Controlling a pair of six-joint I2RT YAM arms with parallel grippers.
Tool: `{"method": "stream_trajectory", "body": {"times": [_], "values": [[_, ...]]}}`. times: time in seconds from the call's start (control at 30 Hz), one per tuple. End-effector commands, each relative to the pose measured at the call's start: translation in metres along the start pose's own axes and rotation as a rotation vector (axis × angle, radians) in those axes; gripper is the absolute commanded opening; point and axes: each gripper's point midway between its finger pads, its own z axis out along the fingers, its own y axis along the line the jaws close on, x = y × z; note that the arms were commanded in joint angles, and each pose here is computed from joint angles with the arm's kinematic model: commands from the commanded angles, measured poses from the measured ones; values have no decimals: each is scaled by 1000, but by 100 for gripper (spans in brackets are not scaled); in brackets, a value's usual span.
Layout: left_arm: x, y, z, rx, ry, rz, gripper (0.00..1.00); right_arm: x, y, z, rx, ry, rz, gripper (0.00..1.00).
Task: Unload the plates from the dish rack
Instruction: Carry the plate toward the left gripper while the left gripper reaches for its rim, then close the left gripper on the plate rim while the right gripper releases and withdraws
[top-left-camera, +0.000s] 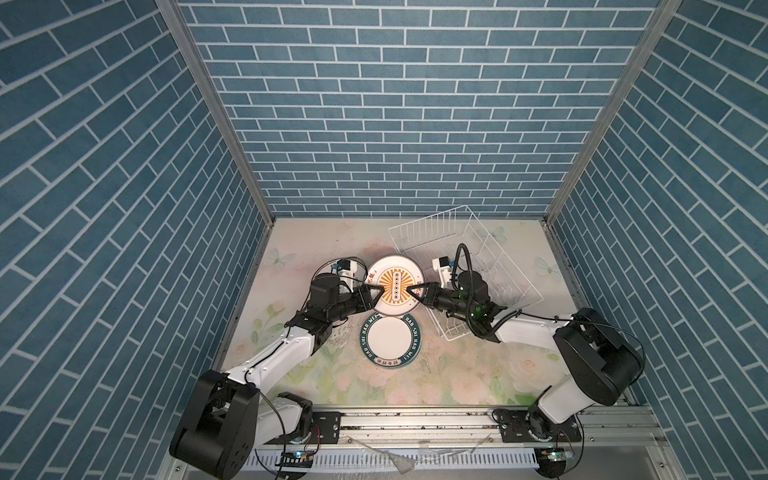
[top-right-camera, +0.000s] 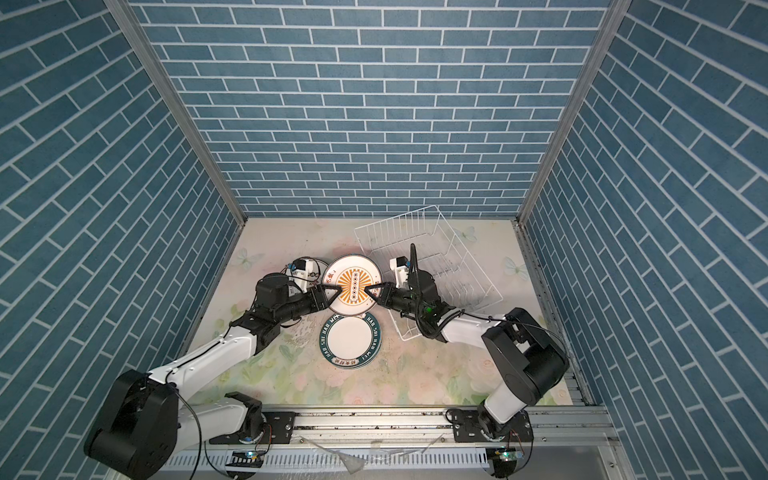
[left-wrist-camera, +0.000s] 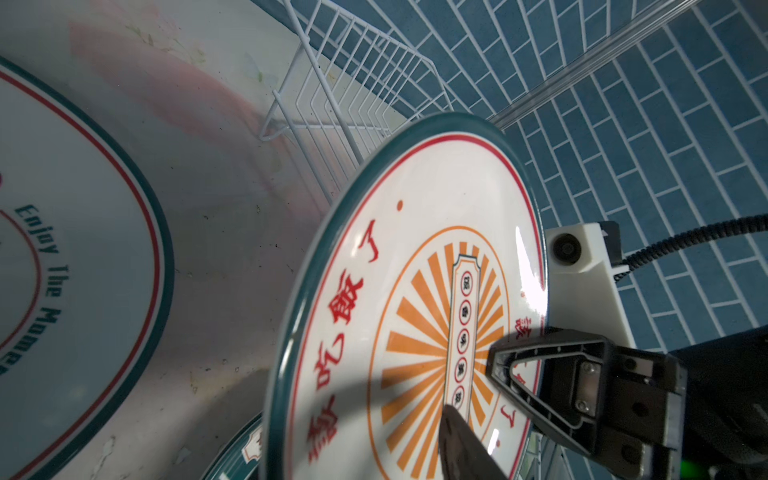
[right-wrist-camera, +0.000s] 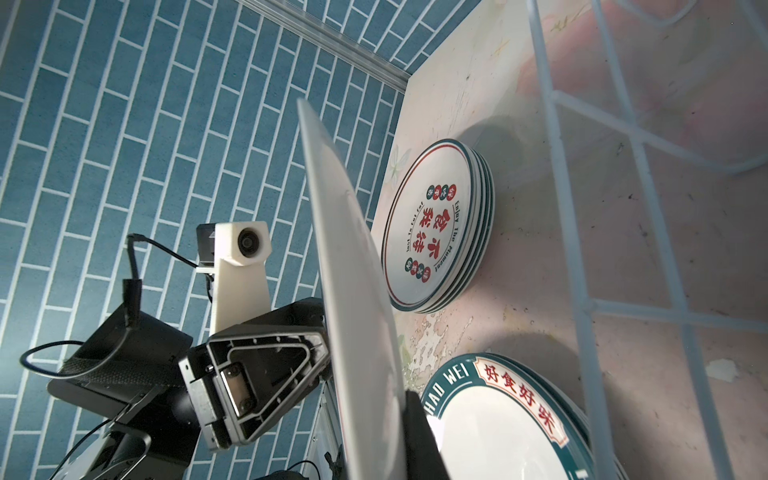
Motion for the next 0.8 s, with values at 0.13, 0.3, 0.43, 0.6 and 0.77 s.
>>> {"method": "stream_trajectory", "body": {"times": [0.13, 0.3, 0.43, 0.6, 0.77], "values": [[0, -18, -2, 94, 1, 20, 33, -12, 31, 12, -102, -16, -34, 0], [1, -19, -1, 103, 7, 18, 27, -11, 33, 15, -108, 0, -44, 6], [1, -20, -1, 109, 6, 23, 20, -11, 32, 17, -102, 9, -50, 15], [2, -18, -1, 107, 6, 23, 11, -10, 31, 19, -92, 17, -64, 28], [2, -14, -2, 101, 8, 11, 8, -13, 33, 18, -79, 17, -95, 37]]}}
